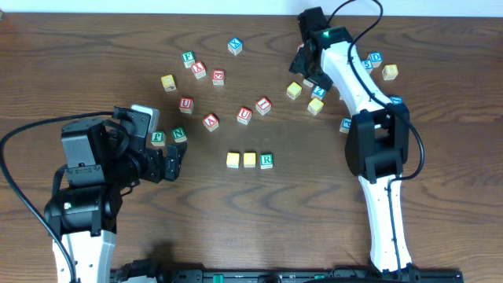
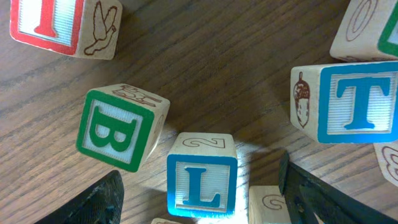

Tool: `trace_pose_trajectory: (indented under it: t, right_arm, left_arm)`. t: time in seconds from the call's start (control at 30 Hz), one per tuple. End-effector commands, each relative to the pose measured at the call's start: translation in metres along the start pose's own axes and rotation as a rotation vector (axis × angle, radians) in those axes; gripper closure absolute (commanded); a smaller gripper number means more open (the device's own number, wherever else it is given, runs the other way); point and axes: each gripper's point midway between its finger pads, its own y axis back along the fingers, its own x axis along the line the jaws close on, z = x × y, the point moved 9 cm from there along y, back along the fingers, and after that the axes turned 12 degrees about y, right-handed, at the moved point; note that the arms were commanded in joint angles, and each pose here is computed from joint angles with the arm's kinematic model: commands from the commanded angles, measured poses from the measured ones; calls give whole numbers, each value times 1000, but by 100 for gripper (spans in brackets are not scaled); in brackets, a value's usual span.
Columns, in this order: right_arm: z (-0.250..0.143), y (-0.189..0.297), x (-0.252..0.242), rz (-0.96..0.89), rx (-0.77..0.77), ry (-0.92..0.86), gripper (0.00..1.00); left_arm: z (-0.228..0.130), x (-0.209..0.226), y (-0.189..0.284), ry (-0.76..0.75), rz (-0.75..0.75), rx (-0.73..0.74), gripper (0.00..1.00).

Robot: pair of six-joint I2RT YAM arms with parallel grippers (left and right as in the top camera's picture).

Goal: Spell out CORL
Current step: 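Position the right gripper over the blue-bordered L block at back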

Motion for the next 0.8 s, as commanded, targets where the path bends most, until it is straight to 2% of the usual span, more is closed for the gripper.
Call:
trace_pose_trajectory:
  t: [0.0, 0.77]
  right_arm:
    - [1, -6, -1, -9, -1, 5, 25]
    - [5, -6, -4, -53, -40, -3, 37]
  left_arm:
    - [6, -3, 5, -25, -11, -23, 2]
    - [6, -3, 5, -25, -11, -23, 2]
